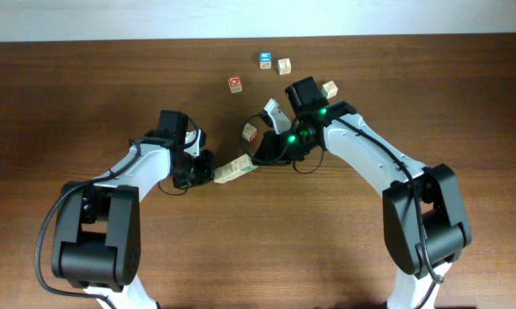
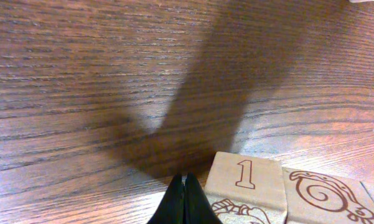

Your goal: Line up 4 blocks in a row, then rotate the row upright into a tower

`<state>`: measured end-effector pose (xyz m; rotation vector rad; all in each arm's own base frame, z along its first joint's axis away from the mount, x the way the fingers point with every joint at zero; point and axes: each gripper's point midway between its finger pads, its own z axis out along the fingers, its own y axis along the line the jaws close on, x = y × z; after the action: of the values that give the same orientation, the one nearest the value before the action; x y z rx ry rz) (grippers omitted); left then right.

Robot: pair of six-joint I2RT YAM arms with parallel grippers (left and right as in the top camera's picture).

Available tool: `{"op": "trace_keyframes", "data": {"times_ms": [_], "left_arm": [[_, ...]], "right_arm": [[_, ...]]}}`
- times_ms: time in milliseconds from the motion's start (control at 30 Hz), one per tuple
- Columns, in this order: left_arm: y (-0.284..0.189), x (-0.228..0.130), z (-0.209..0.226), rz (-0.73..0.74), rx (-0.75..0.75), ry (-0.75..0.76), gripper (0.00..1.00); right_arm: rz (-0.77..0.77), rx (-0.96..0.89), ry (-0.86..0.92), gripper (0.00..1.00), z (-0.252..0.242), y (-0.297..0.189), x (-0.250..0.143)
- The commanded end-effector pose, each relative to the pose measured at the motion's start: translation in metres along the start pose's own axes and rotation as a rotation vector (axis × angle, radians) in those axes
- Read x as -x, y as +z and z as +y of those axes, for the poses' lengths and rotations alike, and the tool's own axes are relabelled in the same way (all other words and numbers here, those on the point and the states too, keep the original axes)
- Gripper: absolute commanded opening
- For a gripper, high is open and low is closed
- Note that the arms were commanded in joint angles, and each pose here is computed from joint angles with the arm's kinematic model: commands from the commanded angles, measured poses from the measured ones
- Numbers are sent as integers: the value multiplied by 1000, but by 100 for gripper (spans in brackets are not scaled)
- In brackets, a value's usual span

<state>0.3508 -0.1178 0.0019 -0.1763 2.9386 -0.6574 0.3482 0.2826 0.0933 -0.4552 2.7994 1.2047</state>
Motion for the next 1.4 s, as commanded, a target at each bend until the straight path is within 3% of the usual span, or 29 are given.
{"op": "trace_keyframes", "data": {"times_ms": [0, 500, 1000, 1200, 1367], "left_arm": [[-1, -9, -42, 49, -176, 38, 0], [-1, -8, -42, 43, -179, 42, 0], [-1, -11, -41, 56, -173, 32, 0], [-1, -15, -24, 68, -93, 8, 0], [-19, 0, 61, -7, 190, -193, 0]], "right_arm": [[51, 14, -36, 4, 21, 23, -13], [40, -31, -19, 4, 23, 31, -13], [-66, -144, -8, 4, 4, 30, 12], [-95, -163, -22, 4, 2, 29, 19], [-103, -159, -29, 4, 3, 29, 21]]}}
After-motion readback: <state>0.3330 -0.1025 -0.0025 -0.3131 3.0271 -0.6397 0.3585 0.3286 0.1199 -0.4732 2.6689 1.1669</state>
